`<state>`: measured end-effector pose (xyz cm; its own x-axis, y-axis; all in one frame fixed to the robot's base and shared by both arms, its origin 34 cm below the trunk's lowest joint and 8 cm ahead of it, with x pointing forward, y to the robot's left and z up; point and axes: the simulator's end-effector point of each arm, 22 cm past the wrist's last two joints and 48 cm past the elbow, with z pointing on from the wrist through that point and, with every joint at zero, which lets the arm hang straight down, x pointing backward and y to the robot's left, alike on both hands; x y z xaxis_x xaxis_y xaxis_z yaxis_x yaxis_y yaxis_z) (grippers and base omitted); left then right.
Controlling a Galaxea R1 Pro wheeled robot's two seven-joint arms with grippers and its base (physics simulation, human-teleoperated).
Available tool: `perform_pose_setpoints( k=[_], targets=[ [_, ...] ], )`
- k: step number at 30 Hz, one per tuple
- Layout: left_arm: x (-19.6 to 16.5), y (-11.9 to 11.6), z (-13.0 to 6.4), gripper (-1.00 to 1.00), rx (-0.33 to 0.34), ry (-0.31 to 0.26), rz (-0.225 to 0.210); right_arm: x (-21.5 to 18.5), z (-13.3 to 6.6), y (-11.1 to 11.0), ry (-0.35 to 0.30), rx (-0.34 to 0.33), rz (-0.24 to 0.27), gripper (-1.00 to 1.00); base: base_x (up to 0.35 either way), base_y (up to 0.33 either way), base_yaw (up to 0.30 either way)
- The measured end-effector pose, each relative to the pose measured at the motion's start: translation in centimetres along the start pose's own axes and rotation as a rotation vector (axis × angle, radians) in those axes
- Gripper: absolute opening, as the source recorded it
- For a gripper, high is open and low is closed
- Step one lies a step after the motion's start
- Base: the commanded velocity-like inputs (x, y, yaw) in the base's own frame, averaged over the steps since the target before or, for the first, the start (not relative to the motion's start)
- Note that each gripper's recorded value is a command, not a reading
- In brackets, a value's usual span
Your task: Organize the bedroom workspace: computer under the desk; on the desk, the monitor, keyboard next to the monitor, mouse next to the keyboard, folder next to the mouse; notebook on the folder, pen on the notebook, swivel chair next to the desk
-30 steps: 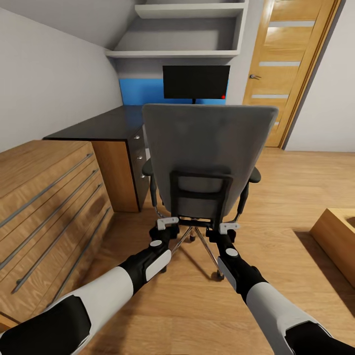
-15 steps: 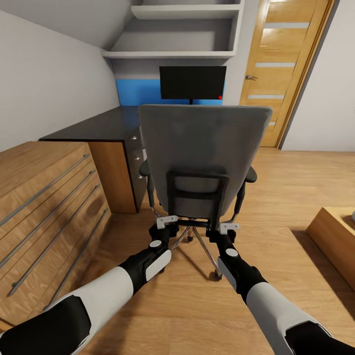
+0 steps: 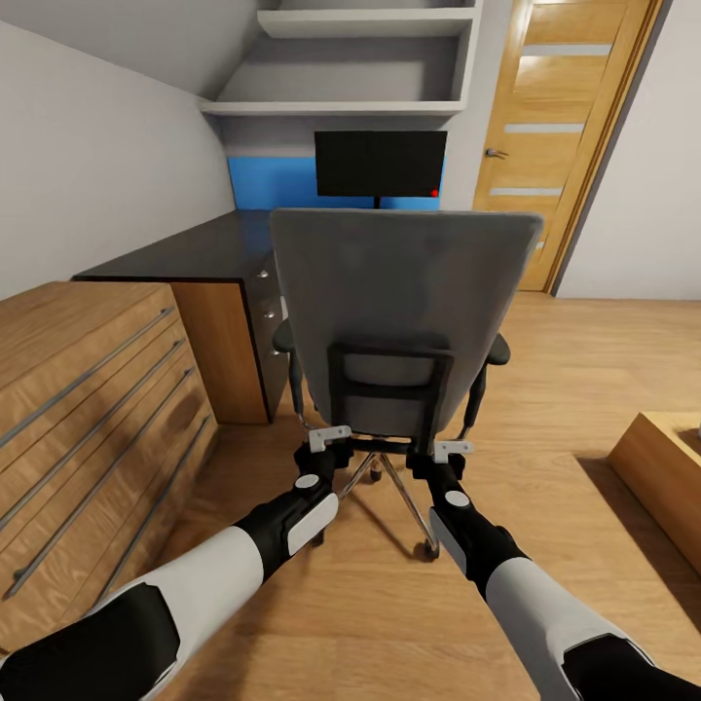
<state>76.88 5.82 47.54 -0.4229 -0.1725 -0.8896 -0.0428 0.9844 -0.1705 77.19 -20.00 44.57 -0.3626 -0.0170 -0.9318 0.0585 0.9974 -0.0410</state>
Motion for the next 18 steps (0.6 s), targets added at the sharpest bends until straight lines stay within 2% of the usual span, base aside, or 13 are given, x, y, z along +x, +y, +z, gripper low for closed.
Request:
perform_pose_setpoints(
  k=[18],
  targets=[
    [-0.08,0.11,-0.01,1.0,-0.005,-0.003,0.001,-0.09,0.0,-0.01,-0.002,0.002,0.003,1.0,0.289,0.0,0.014]
  ],
)
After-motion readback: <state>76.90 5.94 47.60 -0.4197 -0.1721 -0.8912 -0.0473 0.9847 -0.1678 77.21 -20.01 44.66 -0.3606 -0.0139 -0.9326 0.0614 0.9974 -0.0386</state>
